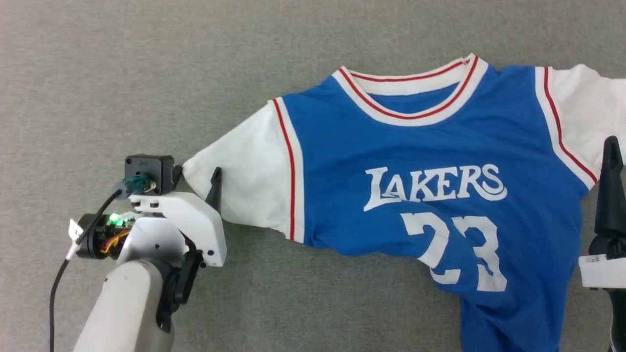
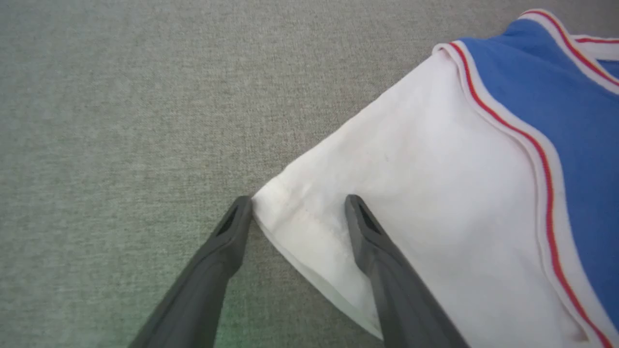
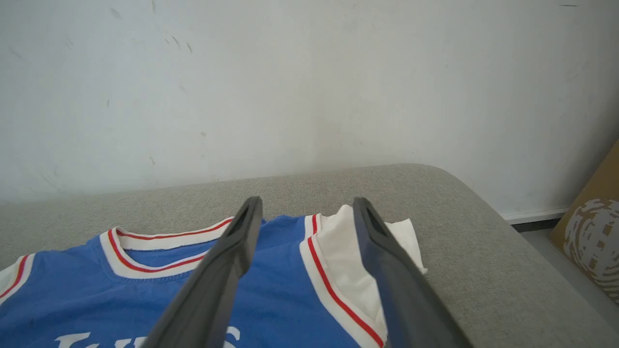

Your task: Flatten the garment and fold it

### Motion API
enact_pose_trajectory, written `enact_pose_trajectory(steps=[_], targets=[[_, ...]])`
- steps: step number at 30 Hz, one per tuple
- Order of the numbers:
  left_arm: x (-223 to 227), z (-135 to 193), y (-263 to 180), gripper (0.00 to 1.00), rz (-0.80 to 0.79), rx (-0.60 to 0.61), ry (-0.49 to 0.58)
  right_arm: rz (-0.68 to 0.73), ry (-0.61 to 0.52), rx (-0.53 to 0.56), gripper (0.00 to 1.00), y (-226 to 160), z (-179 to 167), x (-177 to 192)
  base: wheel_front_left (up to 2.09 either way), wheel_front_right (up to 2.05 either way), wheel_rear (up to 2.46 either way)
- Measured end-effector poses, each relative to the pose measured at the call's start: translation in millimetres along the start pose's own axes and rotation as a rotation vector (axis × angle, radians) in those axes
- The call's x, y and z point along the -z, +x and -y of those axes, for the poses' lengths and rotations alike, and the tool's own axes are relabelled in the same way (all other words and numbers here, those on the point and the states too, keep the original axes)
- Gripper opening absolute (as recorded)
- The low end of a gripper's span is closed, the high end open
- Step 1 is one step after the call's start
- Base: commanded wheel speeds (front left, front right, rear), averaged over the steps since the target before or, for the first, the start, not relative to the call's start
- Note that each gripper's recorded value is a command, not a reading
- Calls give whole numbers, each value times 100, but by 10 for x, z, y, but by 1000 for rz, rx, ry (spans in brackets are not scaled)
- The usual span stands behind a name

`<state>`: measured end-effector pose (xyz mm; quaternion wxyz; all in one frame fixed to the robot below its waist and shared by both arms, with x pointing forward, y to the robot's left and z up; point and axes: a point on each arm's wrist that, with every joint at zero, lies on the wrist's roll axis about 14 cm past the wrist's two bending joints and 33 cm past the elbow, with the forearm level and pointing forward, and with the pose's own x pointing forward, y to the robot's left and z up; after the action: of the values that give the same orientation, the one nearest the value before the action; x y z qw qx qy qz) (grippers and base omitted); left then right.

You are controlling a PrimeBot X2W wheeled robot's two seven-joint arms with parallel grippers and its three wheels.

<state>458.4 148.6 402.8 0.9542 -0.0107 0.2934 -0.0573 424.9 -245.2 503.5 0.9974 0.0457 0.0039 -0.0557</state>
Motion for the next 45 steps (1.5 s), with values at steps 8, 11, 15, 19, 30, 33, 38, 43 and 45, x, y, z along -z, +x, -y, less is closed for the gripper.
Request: enact_pose_trajectory(steps=[8, 11, 15, 19, 30, 33, 38, 43, 45], targets=[[101, -21, 126, 0, -73, -32, -17, -20, -14, 33, 100, -19, 112, 63, 0, 0, 0], [116, 2, 123, 0, -85, -17, -17, -19, -12, 33, 100, -10, 114, 62, 0, 0, 0], [86, 27, 82, 0, -76, -2, -27, -12, -8, 29, 100, -6, 100, 42, 0, 0, 0], [-42, 18, -13, 0, 6, -11, -50, 1, 0, 19, 100, -10, 64, -4, 0, 0, 0], [-353, -351, -486, 0, 269, -151, -197, -33, -5, -55, 100, 102, -173, -109, 0, 0, 0], [-330, -575, -557, 0, 281, -212, -167, -113, -61, -56, 100, 236, -44, -28, 0, 0, 0], [-351, -640, -560, 0, 289, -226, -158, -253, -98, -10, 100, 503, 254, 154, 0, 0, 0], [-332, -509, -443, 0, 275, -190, -159, -371, -143, 3, 100, 764, 395, 384, 0, 0, 0], [-338, -458, -392, 0, 275, -178, -161, -436, -143, 6, 100, 834, 404, 547, 0, 0, 0]])
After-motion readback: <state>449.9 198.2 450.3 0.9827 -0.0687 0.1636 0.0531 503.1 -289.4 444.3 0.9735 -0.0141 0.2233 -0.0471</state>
